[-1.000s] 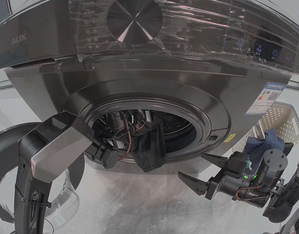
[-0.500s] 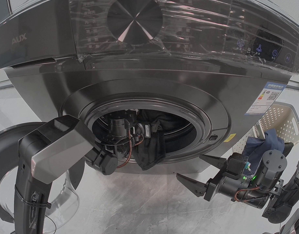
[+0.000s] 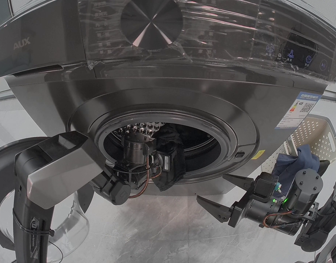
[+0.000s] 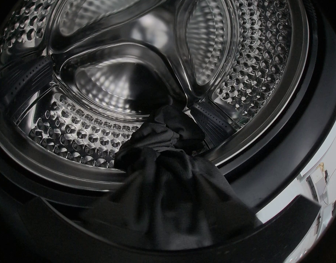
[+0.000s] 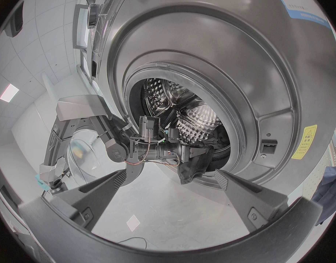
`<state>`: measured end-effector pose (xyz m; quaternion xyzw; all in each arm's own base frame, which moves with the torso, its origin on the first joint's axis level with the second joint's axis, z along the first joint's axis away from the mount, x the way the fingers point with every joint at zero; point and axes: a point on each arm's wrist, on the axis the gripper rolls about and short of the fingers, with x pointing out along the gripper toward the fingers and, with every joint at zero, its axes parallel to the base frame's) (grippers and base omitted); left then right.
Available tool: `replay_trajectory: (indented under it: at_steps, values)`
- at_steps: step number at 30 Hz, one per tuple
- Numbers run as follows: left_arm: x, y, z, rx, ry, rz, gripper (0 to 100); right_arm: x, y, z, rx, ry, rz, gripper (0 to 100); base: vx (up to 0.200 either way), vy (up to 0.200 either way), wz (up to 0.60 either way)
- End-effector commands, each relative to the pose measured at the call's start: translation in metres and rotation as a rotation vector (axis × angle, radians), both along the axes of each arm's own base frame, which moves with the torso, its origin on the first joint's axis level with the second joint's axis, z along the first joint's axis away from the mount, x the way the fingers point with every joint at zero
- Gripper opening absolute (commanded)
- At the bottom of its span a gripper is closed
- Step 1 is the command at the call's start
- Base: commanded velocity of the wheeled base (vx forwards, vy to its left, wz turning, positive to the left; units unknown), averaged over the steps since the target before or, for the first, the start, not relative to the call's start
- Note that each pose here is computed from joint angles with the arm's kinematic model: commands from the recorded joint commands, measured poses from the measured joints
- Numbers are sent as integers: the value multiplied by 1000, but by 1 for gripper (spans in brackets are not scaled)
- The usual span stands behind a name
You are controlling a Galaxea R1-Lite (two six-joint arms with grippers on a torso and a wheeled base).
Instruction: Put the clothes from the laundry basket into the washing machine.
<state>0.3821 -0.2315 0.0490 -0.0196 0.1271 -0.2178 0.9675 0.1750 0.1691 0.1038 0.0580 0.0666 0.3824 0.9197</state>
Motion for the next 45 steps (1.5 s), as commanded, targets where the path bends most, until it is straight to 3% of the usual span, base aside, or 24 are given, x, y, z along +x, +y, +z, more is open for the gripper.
replay_trajectory:
  at_steps: [1,5,9,10,11,14,20,24,25,27,28,37,40,41,45]
  values:
    - [2,-2,-7,1,3,-1,0,0,1,0,1,-1,2,100,0,0,0]
    - [6,-9,-1,-30,-26,-8,0,0,1,1,4,-5,2,100,0,0,0]
    - [25,-18,21,-112,-149,12,0,1,1,1,5,-3,2,100,0,0,0]
    - [25,-18,21,-112,-149,12,0,1,1,1,5,-3,2,100,0,0,0]
    - [35,-21,30,-155,-208,31,0,1,1,1,5,-3,2,100,0,0,0]
    - [45,-25,33,-193,-270,56,0,1,1,1,6,-5,0,100,0,0,0]
    - [58,-31,34,-228,-327,94,0,1,1,1,6,-2,0,100,0,0,0]
    - [57,-30,30,-219,-314,97,0,2,0,1,7,-3,-4,100,0,0,0]
    - [54,-29,27,-207,-296,96,100,2,0,1,8,-3,-6,100,0,0,0]
    - [54,-29,27,-206,-295,96,100,2,0,1,8,-3,-6,100,0,0,0]
    - [45,-27,29,-189,-263,82,100,2,1,1,6,-2,-1,100,0,0,0]
    - [33,-23,2,-110,-136,53,100,1,1,1,7,-3,0,100,0,0,0]
    - [34,-23,-1,-103,-125,55,100,1,1,1,5,-1,0,100,0,0,0]
    - [35,-24,0,-107,-131,55,0,1,1,1,6,0,0,100,0,0,0]
    - [41,-27,5,-127,-157,49,0,1,1,1,6,0,2,100,0,0,0]
